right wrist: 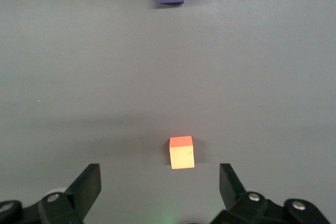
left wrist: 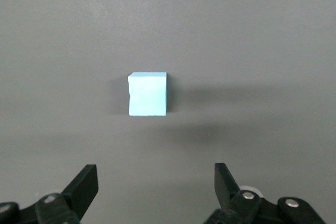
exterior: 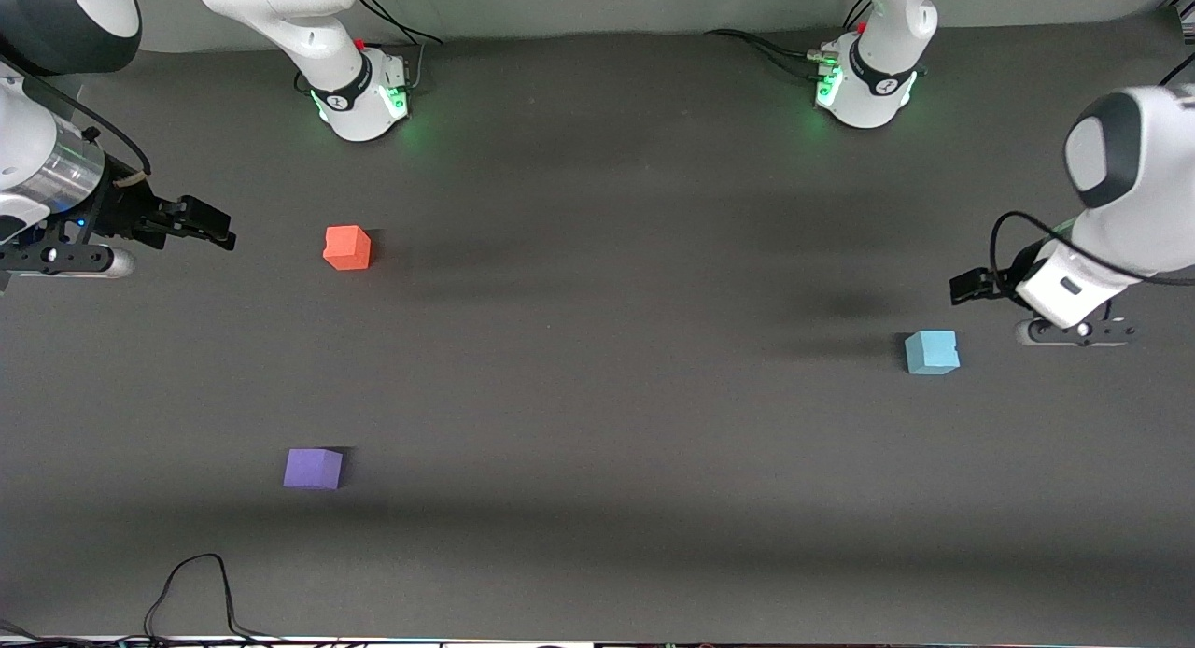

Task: Place blue block between orange and purple blocks
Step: 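Move the left gripper down over the light blue cube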

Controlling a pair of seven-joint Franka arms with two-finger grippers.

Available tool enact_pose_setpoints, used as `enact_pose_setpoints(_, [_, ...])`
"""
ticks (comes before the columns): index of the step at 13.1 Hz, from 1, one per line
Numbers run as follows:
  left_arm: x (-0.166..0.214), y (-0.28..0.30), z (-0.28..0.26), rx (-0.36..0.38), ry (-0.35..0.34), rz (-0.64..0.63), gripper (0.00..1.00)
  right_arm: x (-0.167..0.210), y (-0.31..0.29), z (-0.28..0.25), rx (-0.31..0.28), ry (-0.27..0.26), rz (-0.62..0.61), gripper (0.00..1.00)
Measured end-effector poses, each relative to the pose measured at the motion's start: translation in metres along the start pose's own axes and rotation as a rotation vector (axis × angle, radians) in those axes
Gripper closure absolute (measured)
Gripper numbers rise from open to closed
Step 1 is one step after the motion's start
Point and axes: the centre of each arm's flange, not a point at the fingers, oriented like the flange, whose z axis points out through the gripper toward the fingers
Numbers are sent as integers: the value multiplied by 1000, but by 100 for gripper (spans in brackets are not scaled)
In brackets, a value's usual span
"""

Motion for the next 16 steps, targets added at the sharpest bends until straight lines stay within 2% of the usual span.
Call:
enact_pose_setpoints(6, [28, -23, 102, -18, -18, 21, 2, 1, 2, 2, -18, -2, 0, 0])
enact_pose_setpoints(14, [34, -18, 143, -24, -35, 69, 2, -3, 3, 1, -19, -9, 0, 0])
enact_pose_setpoints(16, [37, -18, 147, -23, -19, 97, 2, -4, 3, 4, -20, -14, 0, 0])
